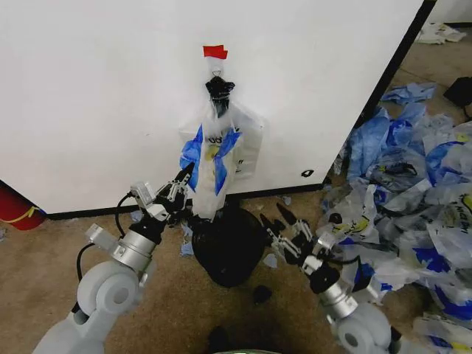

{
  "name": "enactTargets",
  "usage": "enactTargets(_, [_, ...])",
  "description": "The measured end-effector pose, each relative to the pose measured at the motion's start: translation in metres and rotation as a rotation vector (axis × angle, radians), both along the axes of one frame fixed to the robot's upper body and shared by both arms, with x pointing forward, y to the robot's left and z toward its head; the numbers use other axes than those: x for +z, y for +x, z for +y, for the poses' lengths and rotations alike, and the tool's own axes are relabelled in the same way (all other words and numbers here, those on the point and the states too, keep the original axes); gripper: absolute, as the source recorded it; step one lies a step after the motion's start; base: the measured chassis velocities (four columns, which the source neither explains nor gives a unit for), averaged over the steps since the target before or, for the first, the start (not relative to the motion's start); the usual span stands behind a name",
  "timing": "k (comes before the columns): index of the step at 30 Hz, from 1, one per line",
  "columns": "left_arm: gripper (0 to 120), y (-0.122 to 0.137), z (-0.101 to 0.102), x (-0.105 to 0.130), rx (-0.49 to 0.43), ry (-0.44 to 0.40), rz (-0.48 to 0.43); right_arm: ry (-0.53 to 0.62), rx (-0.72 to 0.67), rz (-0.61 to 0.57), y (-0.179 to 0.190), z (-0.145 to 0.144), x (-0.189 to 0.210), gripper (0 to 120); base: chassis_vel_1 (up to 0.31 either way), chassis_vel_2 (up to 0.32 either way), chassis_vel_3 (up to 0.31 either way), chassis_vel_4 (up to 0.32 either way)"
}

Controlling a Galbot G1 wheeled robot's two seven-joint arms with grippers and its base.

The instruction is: Pick up the garbage bag from the wall and place it over the trash bin.

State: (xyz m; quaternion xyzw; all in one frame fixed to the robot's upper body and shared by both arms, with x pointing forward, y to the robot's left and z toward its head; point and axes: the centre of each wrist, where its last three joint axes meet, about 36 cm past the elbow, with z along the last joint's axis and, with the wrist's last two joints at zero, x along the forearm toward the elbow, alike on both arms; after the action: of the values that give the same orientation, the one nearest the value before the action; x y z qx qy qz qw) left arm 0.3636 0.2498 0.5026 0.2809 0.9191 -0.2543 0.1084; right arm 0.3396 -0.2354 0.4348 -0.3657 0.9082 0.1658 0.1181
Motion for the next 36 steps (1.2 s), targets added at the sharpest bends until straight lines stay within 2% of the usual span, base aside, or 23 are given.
enactTargets(3, [0, -0.001, -0.003, 0.000, -0.004, -0.003, 0.000, -0.057, -0.003, 0.017, 0.018, 0.004, 0.026, 94, 0.000, 0.000, 0.000, 0.000])
enactTargets(8, [0, -0.001, -0.004, 0.000, -0.002, -0.008, -0.001, -0.101, 0.008, 0.032, 0.042, 0.020, 0.048, 98, 0.000, 0.000, 0.000, 0.000])
enactTargets(13, [0, -0.001, -0.003, 0.001, 0.008, -0.011, -0.004, -0.117, 0.058, -0.001, 0.066, 0.045, 0.072, 82, 0.000, 0.000, 0.000, 0.000])
enactTargets(20, [0, -0.001, 0.001, 0.001, 0.027, -0.012, -0.004, -0.140, 0.120, 0.016, 0.078, 0.072, 0.073, 81, 0.000, 0.000, 0.000, 0.000])
enactTargets(36, [0, 0.004, 0.002, -0.006, 0.038, -0.014, -0.007, -0.161, 0.136, 0.019, 0.105, 0.098, 0.070, 81, 0.000, 0.000, 0.000, 0.000])
